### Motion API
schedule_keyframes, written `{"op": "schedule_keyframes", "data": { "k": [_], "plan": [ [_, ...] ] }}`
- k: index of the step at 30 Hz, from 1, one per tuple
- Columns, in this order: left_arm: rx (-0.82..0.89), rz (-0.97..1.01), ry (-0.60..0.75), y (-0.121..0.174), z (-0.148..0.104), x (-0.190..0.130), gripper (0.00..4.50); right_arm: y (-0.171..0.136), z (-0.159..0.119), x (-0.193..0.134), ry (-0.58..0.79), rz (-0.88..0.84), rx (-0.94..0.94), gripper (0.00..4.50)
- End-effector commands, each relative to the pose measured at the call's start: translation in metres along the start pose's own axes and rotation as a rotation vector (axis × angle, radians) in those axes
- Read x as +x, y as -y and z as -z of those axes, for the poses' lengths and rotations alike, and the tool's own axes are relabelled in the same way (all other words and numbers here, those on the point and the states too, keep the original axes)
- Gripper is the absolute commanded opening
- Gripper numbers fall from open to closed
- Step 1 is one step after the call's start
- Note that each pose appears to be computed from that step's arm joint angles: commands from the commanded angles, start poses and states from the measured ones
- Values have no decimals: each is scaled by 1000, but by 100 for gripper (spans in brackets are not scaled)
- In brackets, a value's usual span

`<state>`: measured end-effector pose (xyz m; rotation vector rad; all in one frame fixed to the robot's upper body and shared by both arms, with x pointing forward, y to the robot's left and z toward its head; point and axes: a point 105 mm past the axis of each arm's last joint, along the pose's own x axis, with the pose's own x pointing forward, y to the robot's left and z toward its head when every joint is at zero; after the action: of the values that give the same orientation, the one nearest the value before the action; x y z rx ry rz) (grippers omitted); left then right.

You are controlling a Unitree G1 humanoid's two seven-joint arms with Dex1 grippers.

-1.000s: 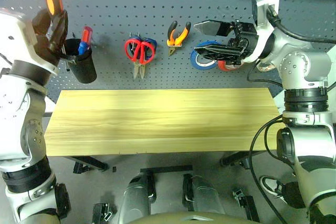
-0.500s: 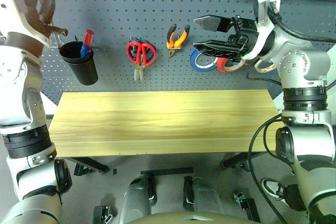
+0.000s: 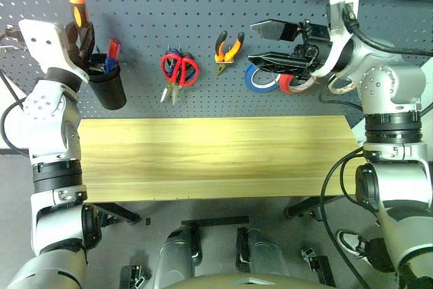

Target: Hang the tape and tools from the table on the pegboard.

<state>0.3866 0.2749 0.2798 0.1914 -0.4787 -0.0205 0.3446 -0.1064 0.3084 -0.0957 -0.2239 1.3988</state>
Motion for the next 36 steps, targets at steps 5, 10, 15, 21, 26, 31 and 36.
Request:
{"op": "schedule_keyframes", "data": {
  "k": [5, 10, 15, 21, 26, 31, 36],
  "plan": [
    [47, -52, 48, -8, -12, -6, 339, -3, -10, -2, -6, -13, -39, 450],
    [70, -53, 59, -11, -21, -13, 444, -4, -6, 0, -14, -23, -33, 450],
    [36, 119, 127, 11, -50, -30, 444, -10, -6, 1, -5, -50, -8, 450],
    [-14, 388, 98, 28, -64, -70, 444, -25, -1, -1, 1, -87, 56, 450],
    [-106, 621, -71, 49, -30, -113, 444, -39, 26, -4, -56, -104, 148, 450],
    [-199, 821, -214, 72, 9, -150, 444, -48, 71, -9, -170, -89, 150, 450],
    [-286, 938, -262, 85, 44, -172, 444, -45, 101, -15, -152, -56, 176, 450]
  ]
}}
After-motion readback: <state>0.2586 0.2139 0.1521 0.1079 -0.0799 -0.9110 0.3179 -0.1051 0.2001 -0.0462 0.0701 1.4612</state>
